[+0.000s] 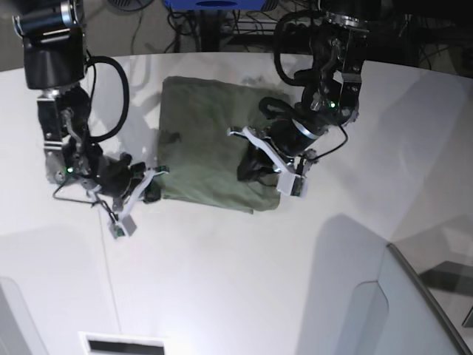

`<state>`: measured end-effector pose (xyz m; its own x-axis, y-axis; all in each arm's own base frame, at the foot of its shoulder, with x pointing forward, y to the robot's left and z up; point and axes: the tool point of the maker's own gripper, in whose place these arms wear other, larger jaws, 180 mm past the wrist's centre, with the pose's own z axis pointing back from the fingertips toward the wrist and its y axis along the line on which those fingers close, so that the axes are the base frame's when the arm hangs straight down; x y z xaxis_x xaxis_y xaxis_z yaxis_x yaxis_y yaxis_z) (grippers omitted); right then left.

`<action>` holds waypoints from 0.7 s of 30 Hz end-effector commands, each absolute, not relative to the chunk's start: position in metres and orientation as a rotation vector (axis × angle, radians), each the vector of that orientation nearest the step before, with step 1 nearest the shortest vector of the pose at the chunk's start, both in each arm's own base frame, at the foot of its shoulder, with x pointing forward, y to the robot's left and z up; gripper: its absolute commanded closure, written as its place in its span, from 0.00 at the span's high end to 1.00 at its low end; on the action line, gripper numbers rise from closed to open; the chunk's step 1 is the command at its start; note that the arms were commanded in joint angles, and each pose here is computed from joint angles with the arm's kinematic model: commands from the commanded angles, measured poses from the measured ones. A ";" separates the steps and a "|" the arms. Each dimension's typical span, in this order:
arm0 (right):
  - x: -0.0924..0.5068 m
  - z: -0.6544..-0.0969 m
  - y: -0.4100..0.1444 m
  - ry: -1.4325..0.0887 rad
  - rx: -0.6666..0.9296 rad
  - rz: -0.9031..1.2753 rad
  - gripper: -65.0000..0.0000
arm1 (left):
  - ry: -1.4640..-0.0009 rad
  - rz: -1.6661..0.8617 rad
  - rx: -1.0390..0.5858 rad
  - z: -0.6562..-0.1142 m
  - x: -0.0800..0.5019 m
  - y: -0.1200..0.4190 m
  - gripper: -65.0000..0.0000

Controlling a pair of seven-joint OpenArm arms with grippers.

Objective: Layout the t-shirt on the table in an organized manner, then fold the t-shirt properly
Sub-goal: 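Grasp the shirt corners with both grippers and lift slightly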

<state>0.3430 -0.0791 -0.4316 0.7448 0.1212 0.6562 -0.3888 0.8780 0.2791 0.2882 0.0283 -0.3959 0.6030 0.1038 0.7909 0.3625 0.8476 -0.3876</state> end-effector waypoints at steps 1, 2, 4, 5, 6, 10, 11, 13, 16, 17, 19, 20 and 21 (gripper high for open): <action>0.357 -0.405 -0.079 -0.750 0.414 0.323 0.00 | -0.926 -0.175 -0.579 -0.389 0.282 0.021 0.00; 0.354 -0.398 -0.079 -0.748 0.403 0.344 0.00 | -0.916 -0.197 -0.595 -0.388 0.276 0.013 0.00; 0.348 -0.393 -0.082 -0.719 0.375 0.386 0.00 | -0.885 -0.229 -0.627 -0.391 0.259 -0.004 0.00; 0.346 -0.395 -0.084 -0.701 0.365 0.393 0.00 | -0.869 -0.238 -0.638 -0.393 0.250 -0.009 0.00; 0.347 -0.395 -0.084 -0.701 0.362 0.395 0.00 | -0.851 -0.242 -0.644 -0.398 0.244 -0.013 0.00; 0.359 -0.402 -0.090 -0.675 0.357 0.377 0.00 | -0.781 -0.226 -0.653 -0.413 0.214 -0.014 0.00; 0.363 -0.404 -0.091 -0.664 0.356 0.375 0.00 | -0.769 -0.219 -0.652 -0.416 0.208 -0.013 0.00; 0.370 -0.409 -0.084 -0.636 0.359 0.415 0.00 | -0.735 -0.222 -0.635 -0.425 0.194 -0.006 0.00; 0.374 -0.411 -0.069 -0.608 0.373 0.509 0.00 | -0.688 -0.226 -0.619 -0.436 0.175 0.002 0.00; 0.377 -0.410 -0.066 -0.605 0.371 0.524 0.00 | -0.677 -0.224 -0.614 -0.438 0.171 0.005 0.00; 0.384 -0.412 -0.062 -0.602 0.372 0.537 0.00 | -0.668 -0.217 -0.586 -0.444 0.170 0.015 0.00; 0.384 -0.417 -0.060 -0.592 0.376 0.538 0.00 | -0.663 -0.194 -0.559 -0.448 0.172 0.023 0.00; 0.386 -0.424 -0.060 -0.576 0.376 0.537 0.00 | -0.660 -0.171 -0.537 -0.451 0.174 0.029 0.00</action>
<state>0.3685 -0.0594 -0.4411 0.7391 0.3792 0.5567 -0.5651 0.7988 0.2062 0.1684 0.0313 -0.4593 0.8025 0.0008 0.5966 0.3038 0.8601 -0.4097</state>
